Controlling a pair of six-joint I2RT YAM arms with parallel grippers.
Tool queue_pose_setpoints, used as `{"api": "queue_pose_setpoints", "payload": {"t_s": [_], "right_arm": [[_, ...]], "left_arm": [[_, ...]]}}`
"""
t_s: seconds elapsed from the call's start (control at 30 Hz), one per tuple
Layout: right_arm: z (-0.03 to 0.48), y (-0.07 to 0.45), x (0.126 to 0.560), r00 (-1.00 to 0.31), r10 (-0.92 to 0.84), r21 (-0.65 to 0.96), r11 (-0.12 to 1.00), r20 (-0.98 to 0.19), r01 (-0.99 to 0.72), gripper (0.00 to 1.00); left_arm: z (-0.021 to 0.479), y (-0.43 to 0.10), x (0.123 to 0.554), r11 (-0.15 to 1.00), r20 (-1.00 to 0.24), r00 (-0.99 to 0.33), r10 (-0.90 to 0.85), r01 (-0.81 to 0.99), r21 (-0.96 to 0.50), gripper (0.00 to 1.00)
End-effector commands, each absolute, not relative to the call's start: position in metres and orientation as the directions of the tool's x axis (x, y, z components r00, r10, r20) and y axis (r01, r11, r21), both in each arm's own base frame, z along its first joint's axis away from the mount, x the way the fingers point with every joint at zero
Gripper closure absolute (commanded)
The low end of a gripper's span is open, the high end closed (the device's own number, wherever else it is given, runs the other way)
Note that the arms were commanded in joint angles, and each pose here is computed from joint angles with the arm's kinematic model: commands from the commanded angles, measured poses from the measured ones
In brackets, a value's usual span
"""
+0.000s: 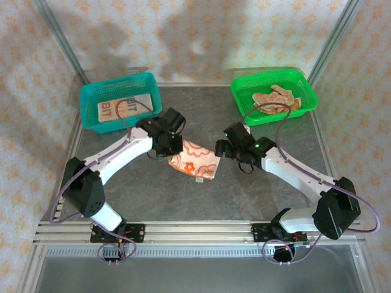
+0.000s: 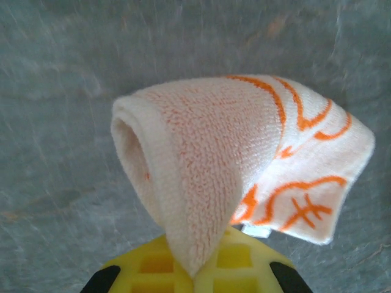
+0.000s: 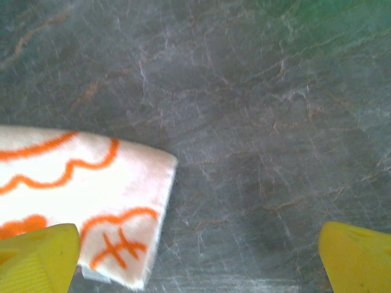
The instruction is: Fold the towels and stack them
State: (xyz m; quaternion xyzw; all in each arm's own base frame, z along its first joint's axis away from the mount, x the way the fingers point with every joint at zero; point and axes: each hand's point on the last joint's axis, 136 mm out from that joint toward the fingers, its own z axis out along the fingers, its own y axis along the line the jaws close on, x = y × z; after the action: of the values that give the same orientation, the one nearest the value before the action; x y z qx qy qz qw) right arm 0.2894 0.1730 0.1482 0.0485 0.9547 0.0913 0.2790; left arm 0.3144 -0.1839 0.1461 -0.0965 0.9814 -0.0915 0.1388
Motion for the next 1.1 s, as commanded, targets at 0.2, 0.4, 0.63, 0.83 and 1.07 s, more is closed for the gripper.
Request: {"api": "queue_pose_setpoints", "payload": {"t_s": [0.2, 0.4, 0.63, 0.83, 1.07], "right_arm": [[0.162, 0.17, 0.318, -0.824, 0.117, 0.169, 0.985, -0.554, 0.026, 0.01], [0.159, 0.175, 0.33, -0.842, 0.093, 0.157, 0.987, -0.532, 0.01, 0.01], [0.155, 0.183, 0.34, -0.864, 0.072, 0.152, 0.988, -0.499, -0.005, 0.01], [0.152, 0.191, 0.347, -0.881, 0.051, 0.149, 0.989, -0.469, -0.022, 0.01], [0.151, 0.198, 0.356, -0.895, 0.021, 0.135, 0.99, -0.446, -0.044, 0.01]], "left_arm": [[0.184, -0.142, 0.394, 0.995, -0.305, -0.947, -0.097, -0.1, -0.005, 1.0], [0.196, -0.13, 0.454, 0.993, -0.344, -0.933, -0.104, -0.116, 0.014, 1.0], [0.219, -0.104, 0.505, 0.98, -0.438, -0.878, -0.196, -0.185, -0.067, 1.0], [0.248, -0.061, 0.527, 0.956, -0.53, -0.796, -0.293, -0.261, -0.136, 1.0], [0.237, 0.001, 0.526, 0.936, -0.49, -0.801, -0.344, -0.331, -0.116, 1.0]]}}
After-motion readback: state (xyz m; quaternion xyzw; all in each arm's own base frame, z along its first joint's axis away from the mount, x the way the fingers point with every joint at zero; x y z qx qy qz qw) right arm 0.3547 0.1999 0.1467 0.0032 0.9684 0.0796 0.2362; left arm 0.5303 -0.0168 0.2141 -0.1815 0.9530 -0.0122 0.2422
